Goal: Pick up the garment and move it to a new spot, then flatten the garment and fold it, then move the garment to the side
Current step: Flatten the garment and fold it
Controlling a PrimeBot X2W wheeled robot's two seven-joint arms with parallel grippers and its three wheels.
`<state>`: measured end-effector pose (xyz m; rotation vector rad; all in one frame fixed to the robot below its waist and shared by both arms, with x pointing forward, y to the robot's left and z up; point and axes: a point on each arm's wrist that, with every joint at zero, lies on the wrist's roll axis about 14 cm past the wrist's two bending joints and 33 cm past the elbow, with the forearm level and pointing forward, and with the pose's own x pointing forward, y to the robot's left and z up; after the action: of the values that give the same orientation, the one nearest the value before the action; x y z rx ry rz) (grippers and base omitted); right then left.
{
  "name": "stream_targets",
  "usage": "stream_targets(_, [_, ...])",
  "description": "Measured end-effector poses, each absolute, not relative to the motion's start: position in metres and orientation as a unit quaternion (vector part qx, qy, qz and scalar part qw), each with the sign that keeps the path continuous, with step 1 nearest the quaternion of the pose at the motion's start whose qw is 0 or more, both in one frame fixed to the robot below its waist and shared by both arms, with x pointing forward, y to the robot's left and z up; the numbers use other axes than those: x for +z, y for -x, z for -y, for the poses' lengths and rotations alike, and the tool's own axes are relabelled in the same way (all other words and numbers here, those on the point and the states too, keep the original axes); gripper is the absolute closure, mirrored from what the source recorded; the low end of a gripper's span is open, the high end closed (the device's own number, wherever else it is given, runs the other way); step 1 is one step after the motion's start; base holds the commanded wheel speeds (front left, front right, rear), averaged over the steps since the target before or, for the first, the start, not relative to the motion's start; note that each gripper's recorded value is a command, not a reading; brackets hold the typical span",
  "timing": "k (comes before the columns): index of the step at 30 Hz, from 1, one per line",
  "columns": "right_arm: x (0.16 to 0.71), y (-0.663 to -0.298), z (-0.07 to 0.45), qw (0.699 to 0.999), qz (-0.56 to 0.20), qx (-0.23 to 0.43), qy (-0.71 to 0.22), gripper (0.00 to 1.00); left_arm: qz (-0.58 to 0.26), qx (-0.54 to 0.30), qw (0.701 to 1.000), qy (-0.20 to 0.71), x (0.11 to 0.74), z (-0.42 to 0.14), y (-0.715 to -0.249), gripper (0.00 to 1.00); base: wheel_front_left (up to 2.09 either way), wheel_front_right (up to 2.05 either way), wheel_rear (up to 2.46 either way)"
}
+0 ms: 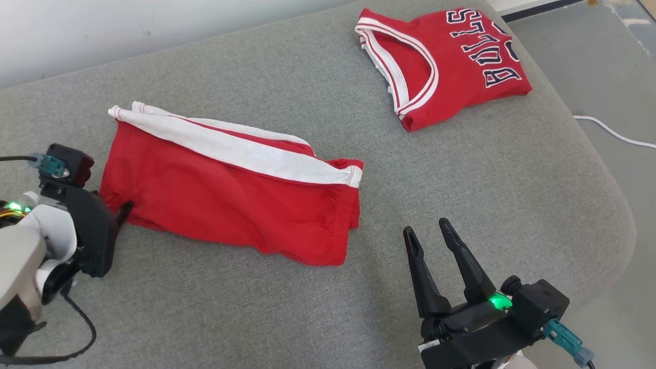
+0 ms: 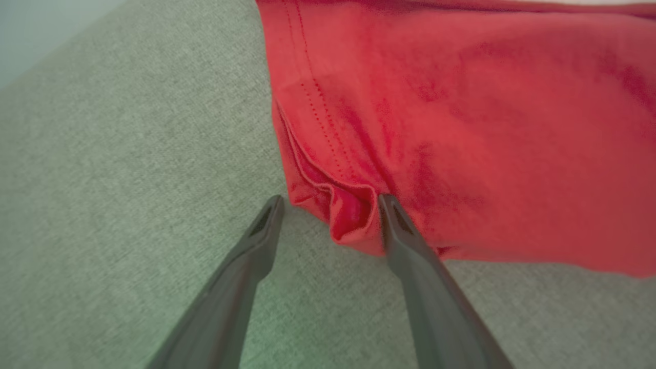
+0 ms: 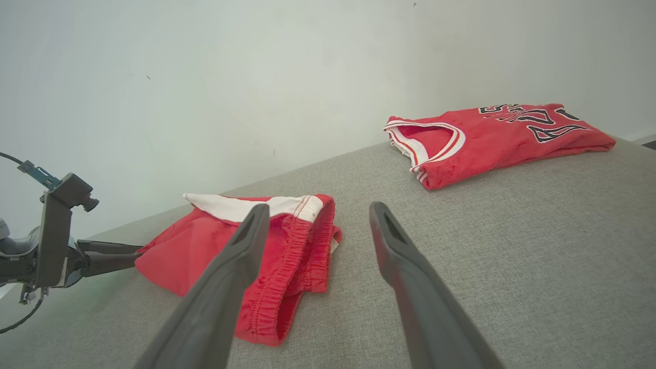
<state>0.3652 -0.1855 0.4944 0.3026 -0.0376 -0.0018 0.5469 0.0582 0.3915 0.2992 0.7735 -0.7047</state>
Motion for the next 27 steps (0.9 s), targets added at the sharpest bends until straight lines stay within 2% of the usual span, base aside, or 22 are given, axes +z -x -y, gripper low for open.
stream_targets(1, [0.495,-0.366,0.185,0.988,0.019,0.000,-0.150,0.00,-0.368,-0.334,0.856,-0.142,0.391,-0.058,-0.547,0.75,0.00,0.00,0.00])
stream_targets(2, [0.495,-0.366,0.185,0.989,0.020,0.000,-0.150,0.00,-0.364,-0.336,0.857,-0.141,0.392,-0.057,-0.547,1.00,0.00,0.00,0.00])
stream_targets(7, [0.497,-0.367,0.182,0.989,0.022,0.006,-0.149,0.00,-0.346,-0.325,0.871,-0.128,0.397,-0.061,-0.552,1.00,0.00,0.00,0.00])
stream_targets(16, [0.499,-0.363,0.175,0.988,0.025,0.016,-0.152,0.00,-0.266,-0.321,0.905,-0.082,0.434,-0.054,-0.556,1.00,0.00,0.00,0.00])
stream_targets(23, [0.502,-0.356,0.170,0.987,0.031,0.024,-0.159,0.00,-0.214,-0.327,0.920,-0.037,0.461,-0.057,-0.529,1.00,0.00,0.00,0.00])
stream_targets(27, [0.501,-0.350,0.167,0.986,0.031,0.030,-0.160,0.00,-0.198,-0.307,0.931,-0.009,0.468,-0.073,-0.498,1.00,0.00,0.00,0.00])
